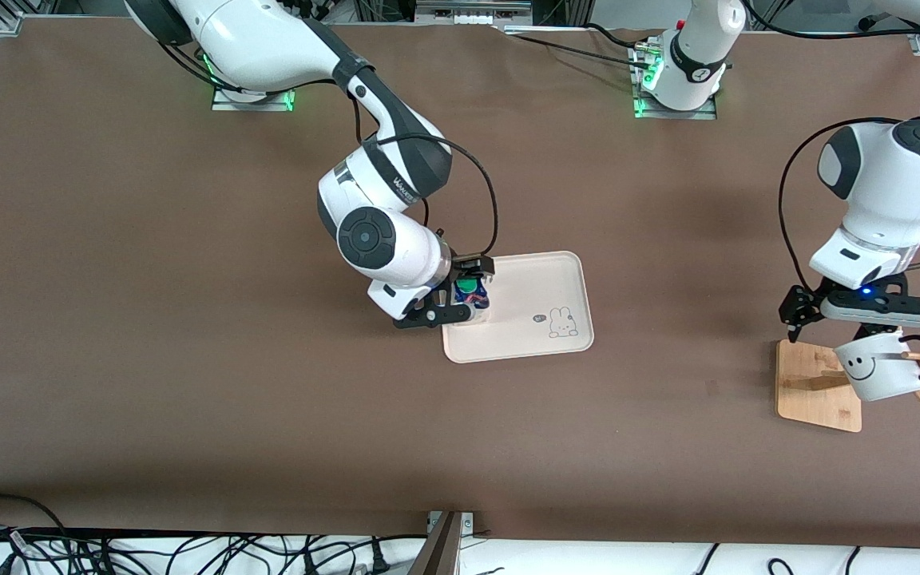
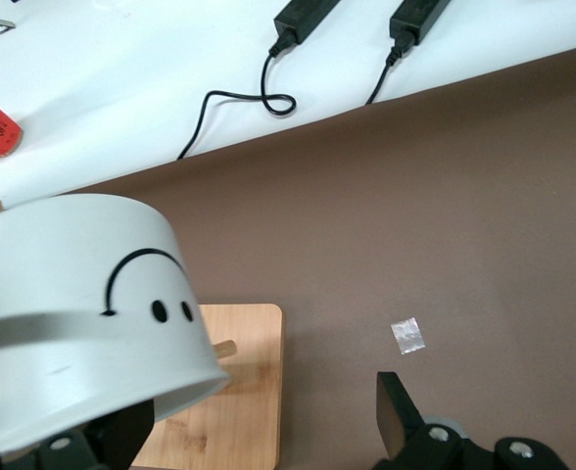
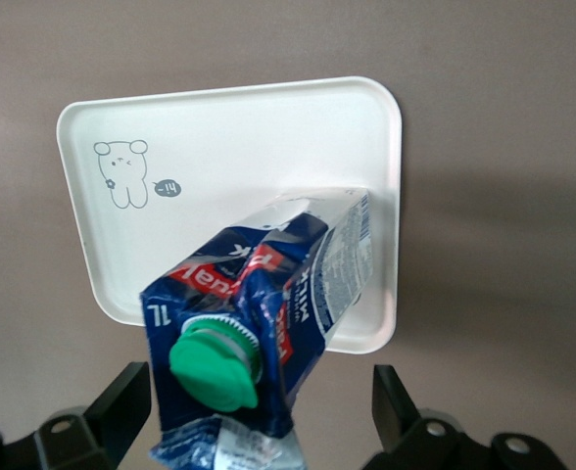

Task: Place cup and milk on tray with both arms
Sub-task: 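Set the carton on the tray while the left gripper grasps the mug, then open the right gripper and withdraw it while the left gripper lifts the mug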

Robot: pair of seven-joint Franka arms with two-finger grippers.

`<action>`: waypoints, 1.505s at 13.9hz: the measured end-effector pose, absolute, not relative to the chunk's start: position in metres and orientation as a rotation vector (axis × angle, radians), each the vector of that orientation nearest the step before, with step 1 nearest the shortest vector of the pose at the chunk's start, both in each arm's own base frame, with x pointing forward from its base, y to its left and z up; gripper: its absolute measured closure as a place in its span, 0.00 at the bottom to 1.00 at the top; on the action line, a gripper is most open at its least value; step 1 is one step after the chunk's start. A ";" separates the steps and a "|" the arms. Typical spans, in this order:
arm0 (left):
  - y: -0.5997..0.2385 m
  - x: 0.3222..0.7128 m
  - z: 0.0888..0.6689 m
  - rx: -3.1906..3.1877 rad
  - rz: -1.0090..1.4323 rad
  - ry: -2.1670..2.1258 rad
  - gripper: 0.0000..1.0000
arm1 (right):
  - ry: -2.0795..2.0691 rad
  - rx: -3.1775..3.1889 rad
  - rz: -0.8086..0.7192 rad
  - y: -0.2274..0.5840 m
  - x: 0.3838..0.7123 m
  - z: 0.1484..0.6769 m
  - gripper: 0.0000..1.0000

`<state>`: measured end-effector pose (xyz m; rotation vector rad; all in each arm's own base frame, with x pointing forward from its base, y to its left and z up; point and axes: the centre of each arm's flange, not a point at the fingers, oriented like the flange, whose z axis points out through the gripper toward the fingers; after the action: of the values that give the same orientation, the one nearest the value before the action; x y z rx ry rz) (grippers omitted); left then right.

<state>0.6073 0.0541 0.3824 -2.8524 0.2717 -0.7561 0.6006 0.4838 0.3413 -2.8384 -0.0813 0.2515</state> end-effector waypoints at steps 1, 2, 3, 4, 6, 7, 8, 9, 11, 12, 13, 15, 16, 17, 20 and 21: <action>0.058 0.608 0.384 -2.848 -0.758 0.266 0.00 | -0.053 -2.836 0.249 0.487 0.598 0.346 0.00; 0.061 0.608 0.385 -2.844 -0.758 0.264 0.00 | -0.021 -2.833 0.244 0.491 0.596 0.354 0.00; 0.063 0.608 0.385 -2.840 -0.756 0.268 0.00 | 0.001 -2.828 0.236 0.494 0.592 0.363 0.00; 0.065 0.607 0.385 -2.836 -0.755 0.271 0.00 | 0.022 -2.822 0.223 0.498 0.589 0.375 0.00; 0.070 0.607 0.385 -2.829 -0.753 0.271 0.00 | 0.062 -2.798 0.177 0.501 0.584 0.413 0.00; 0.073 0.607 0.386 -2.818 -0.757 0.279 0.00 | 0.072 -2.785 0.152 0.499 0.581 0.437 0.00; 0.077 0.607 0.387 -2.800 -0.767 0.293 0.00 | 0.072 -2.786 0.141 0.494 0.577 0.460 0.00; 0.080 0.607 0.388 -2.791 -0.773 0.295 0.07 | 0.071 -2.806 0.142 0.484 0.575 0.477 0.00; 0.084 0.606 0.389 -2.783 -0.777 0.296 0.29 | 0.097 -2.859 0.135 0.455 0.579 0.503 0.00; 0.084 0.607 0.389 -2.782 -0.779 0.296 0.30 | 0.120 -2.877 0.130 0.440 0.582 0.515 0.00; 0.084 0.607 0.389 -2.781 -0.781 0.296 0.39 | 0.144 -2.891 0.121 0.426 0.586 0.526 0.00; 0.083 0.607 0.389 -2.782 -0.781 0.298 0.51 | 0.207 -2.918 0.096 0.394 0.594 0.545 0.00; 0.083 0.607 0.389 -2.782 -0.782 0.300 0.59 | 0.241 -2.933 0.091 0.378 0.599 0.551 0.00; 0.080 0.607 0.389 -2.783 -0.783 0.306 0.71 | 0.270 -2.950 0.091 0.362 0.604 0.555 0.00; 0.074 0.608 0.389 -2.785 -0.786 0.315 0.90 | 0.345 -2.986 0.055 0.317 0.625 0.557 0.00; 0.074 0.608 0.389 -2.785 -0.787 0.313 0.91 | 0.370 -2.998 0.033 0.301 0.632 0.559 0.00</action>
<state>0.6079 0.0741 0.3891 -2.7853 0.3132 -0.7869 0.6320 0.3012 0.5590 -2.9976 0.3700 0.0329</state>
